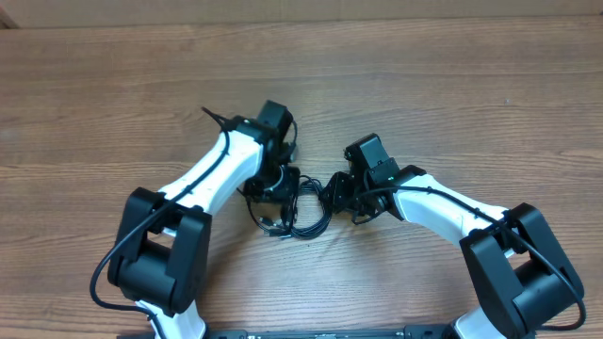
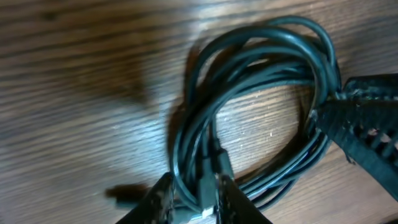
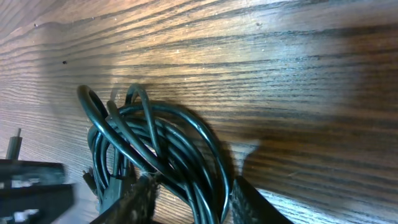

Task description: Untangle cables

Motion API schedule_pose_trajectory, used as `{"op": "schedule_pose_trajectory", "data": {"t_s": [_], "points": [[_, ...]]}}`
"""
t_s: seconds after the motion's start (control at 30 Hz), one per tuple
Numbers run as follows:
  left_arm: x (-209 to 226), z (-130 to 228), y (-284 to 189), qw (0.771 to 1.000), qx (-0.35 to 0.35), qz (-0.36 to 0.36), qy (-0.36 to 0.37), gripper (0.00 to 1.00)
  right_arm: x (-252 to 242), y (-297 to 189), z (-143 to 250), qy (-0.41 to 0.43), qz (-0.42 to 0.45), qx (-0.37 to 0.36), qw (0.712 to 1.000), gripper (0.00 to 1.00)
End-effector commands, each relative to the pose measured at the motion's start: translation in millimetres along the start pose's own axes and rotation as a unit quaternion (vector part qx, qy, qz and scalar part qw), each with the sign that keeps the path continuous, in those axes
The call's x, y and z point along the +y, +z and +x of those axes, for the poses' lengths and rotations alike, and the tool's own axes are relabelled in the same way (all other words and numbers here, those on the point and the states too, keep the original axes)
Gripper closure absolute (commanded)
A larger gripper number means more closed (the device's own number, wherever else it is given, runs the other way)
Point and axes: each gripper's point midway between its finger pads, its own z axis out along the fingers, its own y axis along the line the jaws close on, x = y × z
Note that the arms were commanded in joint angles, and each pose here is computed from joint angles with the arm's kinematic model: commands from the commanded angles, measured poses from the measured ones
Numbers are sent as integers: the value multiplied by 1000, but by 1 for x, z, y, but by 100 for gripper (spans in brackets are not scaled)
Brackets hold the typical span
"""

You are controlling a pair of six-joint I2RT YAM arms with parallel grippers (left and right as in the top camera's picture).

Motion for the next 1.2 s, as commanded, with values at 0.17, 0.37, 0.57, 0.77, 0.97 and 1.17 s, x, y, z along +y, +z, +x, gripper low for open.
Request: {"op": "schedule_pose_trajectory", "data": {"t_s": [0.17,0.37,0.57,0.77,0.97,1.17], "points": [[-10,5,17,1000,-5,15,4,73,-1,2,1,1,5,0,1000,59],[-1,2,17,1000,-13,-10,4,72,5,1,-8,-14,-10,-17,1000,48],[1,0,16,1000,-17,-12,2,72,21,-3,-31,-59,-45,-60,995,44],[4,-5,16,999,-28,-25,5,72,21,-3,-33,-70,-40,-68,994,61],[8,-10,15,999,-39,-30,3,68,10,-2,-27,-60,-17,-55,997,61],[8,-12,15,999,-43,-29,7,65,29,-19,-32,-122,-1,-31,992,49]]}}
